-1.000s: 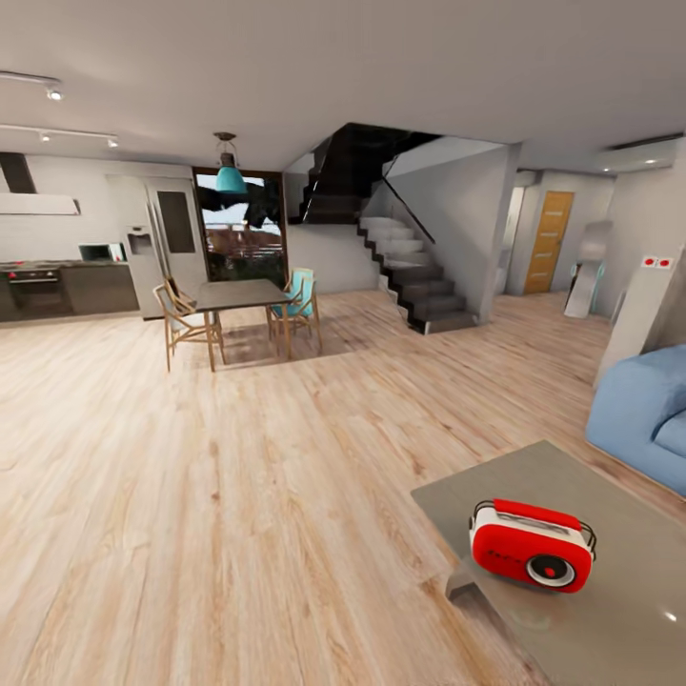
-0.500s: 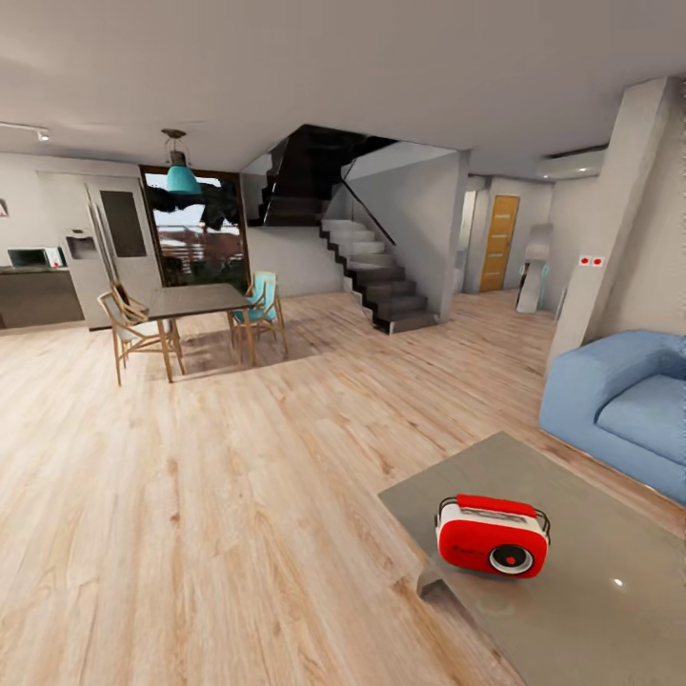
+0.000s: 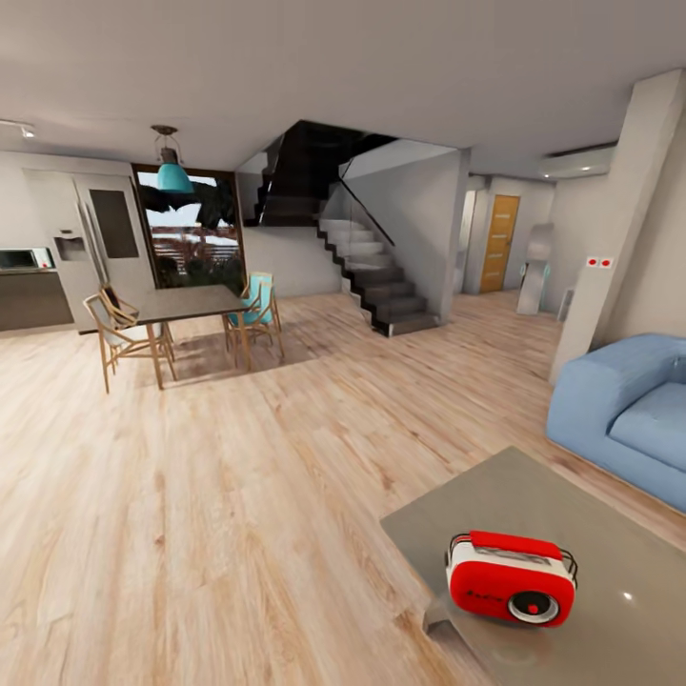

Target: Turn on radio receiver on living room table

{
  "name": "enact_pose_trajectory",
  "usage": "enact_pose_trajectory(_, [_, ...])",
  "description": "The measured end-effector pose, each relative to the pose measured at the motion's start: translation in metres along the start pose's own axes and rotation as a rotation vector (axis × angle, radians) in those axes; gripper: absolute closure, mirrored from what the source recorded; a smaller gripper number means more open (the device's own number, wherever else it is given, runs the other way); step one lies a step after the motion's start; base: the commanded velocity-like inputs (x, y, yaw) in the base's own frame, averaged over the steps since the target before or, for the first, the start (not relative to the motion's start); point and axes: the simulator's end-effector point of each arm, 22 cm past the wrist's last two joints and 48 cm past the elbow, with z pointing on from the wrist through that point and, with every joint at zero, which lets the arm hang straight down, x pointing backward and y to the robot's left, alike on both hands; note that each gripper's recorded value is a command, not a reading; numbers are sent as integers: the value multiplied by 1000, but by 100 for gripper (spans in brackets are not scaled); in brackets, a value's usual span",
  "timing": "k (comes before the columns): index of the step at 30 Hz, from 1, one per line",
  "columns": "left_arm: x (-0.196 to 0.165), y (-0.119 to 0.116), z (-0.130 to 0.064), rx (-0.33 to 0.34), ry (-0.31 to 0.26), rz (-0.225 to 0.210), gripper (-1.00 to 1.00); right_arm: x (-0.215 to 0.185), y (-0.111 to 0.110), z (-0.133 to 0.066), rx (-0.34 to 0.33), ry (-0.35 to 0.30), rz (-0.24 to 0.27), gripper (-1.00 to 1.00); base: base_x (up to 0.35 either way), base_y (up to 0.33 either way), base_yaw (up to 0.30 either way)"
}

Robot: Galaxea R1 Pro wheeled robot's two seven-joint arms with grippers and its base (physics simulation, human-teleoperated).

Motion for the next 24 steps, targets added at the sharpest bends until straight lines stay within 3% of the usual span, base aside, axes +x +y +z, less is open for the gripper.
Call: enact_pose_trajectory(24, [0,0,0,0,0,0,-100,0,-1,0,1,-1,-4,-100,323,0,0])
